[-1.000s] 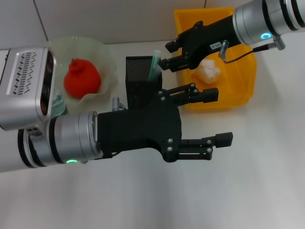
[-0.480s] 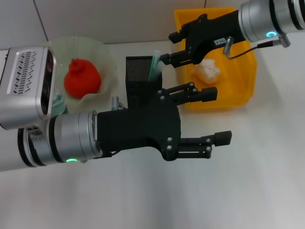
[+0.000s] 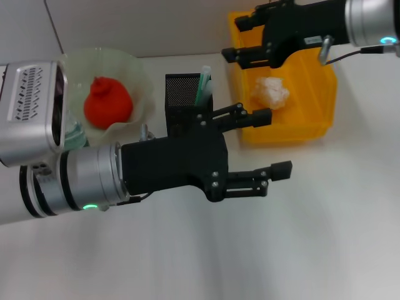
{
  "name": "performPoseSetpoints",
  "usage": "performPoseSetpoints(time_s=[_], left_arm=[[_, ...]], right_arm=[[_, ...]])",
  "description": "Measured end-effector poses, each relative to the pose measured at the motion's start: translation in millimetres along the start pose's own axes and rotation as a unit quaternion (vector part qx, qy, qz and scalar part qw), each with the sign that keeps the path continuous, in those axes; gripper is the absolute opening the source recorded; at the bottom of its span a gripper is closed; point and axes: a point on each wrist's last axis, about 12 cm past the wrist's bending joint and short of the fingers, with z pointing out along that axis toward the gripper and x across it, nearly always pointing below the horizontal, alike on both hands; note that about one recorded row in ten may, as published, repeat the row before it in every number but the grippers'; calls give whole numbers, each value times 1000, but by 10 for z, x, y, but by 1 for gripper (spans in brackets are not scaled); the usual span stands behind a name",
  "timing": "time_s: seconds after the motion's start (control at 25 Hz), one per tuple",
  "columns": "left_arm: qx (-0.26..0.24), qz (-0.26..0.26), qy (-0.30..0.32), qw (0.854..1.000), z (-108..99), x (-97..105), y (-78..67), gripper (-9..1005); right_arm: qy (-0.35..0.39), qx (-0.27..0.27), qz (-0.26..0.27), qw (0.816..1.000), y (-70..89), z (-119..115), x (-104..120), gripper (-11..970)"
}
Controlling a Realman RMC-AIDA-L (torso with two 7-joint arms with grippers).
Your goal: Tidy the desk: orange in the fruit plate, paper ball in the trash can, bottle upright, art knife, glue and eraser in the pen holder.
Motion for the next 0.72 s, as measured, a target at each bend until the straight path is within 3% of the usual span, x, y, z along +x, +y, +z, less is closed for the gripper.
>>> performPoseSetpoints(time_s=[0.16, 0.44, 0.72], left_arm=[[-9, -2, 3, 1000, -31, 15, 10, 815], [-40, -5, 10, 999, -151, 46, 50, 815], [-69, -2, 20, 997, -291, 47, 113, 815]], right_arm=[[-20, 12, -2, 1000, 20, -116, 31, 620], [-47, 33, -5, 998, 94, -344, 155, 761], [-51, 32, 1, 998, 185, -464, 302, 786]])
